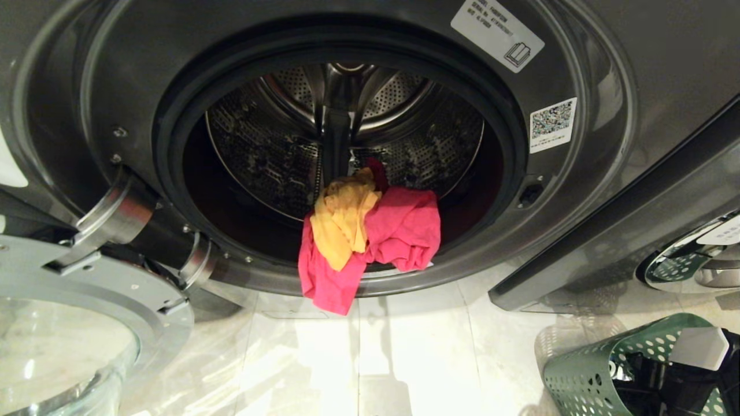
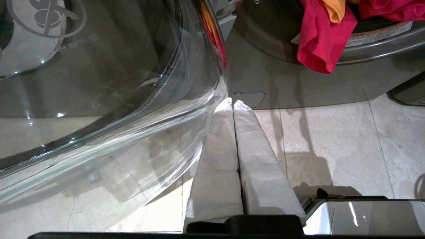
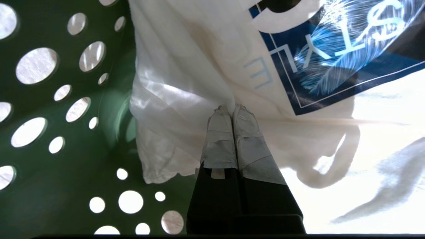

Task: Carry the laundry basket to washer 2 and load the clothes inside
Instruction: Place the clothes into the washing machine

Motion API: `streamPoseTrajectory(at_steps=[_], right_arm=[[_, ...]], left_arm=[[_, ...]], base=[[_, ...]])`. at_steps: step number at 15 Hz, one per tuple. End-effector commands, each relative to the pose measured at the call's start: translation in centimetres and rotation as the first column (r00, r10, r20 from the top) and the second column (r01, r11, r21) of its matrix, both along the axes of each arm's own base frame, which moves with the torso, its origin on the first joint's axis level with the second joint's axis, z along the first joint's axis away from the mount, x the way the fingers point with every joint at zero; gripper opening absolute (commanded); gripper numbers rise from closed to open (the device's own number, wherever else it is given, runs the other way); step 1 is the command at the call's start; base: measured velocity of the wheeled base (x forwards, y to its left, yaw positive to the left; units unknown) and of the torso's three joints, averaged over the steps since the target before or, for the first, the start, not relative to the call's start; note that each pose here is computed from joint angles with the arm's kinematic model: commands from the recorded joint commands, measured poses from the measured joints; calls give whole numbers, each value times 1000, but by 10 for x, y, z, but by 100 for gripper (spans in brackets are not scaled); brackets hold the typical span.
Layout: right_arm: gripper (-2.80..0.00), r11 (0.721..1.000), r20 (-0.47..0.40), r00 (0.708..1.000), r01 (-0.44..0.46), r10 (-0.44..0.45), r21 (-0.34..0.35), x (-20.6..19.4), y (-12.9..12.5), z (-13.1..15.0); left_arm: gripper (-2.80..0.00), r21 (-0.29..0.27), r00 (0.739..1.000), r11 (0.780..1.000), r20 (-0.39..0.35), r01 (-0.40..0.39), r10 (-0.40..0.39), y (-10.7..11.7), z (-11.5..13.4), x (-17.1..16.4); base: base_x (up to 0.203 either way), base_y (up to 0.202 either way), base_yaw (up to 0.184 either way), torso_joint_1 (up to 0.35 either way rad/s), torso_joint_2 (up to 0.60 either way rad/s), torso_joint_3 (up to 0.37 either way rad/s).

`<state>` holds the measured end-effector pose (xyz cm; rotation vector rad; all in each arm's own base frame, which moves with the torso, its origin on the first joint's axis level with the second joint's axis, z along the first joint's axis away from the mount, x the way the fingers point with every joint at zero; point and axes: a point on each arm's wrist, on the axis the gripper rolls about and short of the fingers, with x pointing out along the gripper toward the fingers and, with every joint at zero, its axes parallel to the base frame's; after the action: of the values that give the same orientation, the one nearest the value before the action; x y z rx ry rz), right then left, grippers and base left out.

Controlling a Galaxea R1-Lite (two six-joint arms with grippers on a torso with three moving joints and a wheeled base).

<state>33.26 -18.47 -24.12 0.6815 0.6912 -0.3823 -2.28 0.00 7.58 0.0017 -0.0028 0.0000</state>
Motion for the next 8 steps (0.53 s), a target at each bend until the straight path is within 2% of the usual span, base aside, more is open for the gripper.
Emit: streamPoseTrajectory(at_steps=[1, 4, 8], right_arm=[[-280, 1000, 13, 1000, 4, -4, -4, 1, -2, 3], [-280, 999, 30, 999, 27, -27, -18, 2, -16, 25], [-280, 998, -43, 997, 69, -69, -9, -6, -46, 72]], left_arm=[[-280, 0, 1000, 1000, -1, 0, 0, 0, 0, 0], [-280, 0, 1000, 1000, -1, 0, 0, 0, 0, 0], [-280, 0, 1000, 1000, -1, 0, 0, 0, 0, 0]], base=[[0, 0, 0, 0, 0, 0], [0, 0, 0, 0, 0, 0], [0, 0, 0, 0, 0, 0]])
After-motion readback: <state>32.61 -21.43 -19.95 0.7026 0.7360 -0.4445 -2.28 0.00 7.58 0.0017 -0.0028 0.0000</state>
